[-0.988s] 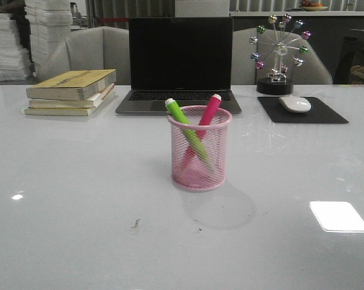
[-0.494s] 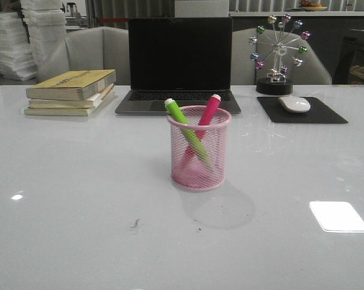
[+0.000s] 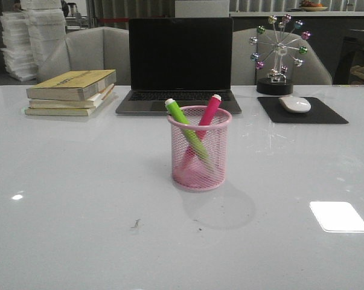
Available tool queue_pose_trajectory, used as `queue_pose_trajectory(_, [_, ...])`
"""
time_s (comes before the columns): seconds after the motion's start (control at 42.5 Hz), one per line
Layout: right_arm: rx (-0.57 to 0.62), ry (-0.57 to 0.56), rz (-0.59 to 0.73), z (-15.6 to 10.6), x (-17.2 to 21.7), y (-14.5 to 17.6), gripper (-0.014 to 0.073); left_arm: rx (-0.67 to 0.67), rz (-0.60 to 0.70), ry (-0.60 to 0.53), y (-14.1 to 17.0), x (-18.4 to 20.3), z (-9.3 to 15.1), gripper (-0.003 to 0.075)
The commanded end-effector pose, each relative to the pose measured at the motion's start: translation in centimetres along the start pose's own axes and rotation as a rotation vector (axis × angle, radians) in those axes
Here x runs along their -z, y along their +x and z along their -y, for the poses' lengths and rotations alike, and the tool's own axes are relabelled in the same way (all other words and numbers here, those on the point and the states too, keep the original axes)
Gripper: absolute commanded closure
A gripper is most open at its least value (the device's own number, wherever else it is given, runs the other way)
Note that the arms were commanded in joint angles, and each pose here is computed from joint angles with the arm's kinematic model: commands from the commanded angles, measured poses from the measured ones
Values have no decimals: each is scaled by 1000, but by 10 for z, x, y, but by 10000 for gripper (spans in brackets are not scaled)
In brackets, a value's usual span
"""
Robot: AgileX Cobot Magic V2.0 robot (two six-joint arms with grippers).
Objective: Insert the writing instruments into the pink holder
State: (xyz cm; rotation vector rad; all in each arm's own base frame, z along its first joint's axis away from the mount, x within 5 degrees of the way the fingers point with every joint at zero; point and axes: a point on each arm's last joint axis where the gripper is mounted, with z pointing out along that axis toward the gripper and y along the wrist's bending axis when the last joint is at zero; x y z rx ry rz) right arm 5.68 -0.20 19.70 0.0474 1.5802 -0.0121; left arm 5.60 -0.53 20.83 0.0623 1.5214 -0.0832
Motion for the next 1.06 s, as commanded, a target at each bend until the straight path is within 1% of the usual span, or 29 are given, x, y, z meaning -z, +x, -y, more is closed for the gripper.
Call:
queue_pose_trajectory(0.0, [-29,-18,139,-1,3,-13,539,18,106,-3,-8,2,0,629])
queue_pose_trajectory(0.188, [-45,-36,145,-2,3,-14,539,18,106,-3,-8,2,0,629])
queue_pose_trajectory(0.424, [-44,-18,149,-1,3,-14,539,18,106,-3,-8,2,0,629])
queue_pose_trajectory(1.035, [-44,-17,148,-1,3,-14,539,18,106,-3,-8,2,0,629])
